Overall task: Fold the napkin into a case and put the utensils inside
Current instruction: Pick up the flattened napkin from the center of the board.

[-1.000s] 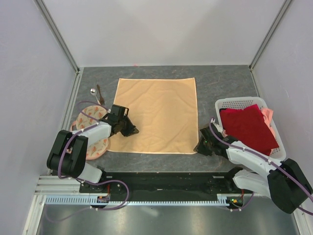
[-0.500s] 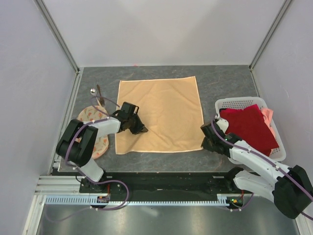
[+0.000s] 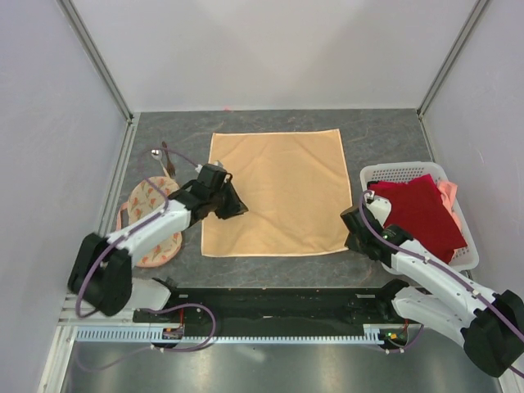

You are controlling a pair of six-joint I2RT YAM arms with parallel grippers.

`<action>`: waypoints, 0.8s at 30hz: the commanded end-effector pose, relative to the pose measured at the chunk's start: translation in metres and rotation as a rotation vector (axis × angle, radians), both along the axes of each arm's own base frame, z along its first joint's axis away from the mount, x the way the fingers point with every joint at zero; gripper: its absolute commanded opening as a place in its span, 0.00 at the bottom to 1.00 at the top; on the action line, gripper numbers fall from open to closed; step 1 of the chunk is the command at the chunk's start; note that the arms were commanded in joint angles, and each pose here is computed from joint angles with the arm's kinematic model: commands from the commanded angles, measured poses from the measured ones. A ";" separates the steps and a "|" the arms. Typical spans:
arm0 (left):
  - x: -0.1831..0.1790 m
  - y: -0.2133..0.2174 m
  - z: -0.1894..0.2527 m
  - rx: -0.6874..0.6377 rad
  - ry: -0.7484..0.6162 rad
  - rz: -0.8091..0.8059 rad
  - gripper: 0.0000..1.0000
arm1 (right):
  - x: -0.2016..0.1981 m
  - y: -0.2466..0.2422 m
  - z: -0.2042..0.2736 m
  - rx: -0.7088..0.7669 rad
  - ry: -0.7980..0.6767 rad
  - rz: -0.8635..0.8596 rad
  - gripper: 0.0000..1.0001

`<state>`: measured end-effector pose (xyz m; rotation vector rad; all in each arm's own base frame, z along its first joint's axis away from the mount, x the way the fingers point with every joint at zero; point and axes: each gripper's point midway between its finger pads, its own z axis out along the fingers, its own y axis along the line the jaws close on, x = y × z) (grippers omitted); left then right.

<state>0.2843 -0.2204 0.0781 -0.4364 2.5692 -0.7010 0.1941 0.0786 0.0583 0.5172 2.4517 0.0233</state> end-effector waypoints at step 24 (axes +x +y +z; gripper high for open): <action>-0.118 0.139 -0.039 0.287 0.328 0.521 0.63 | 0.010 0.008 0.022 0.047 -0.089 0.043 0.00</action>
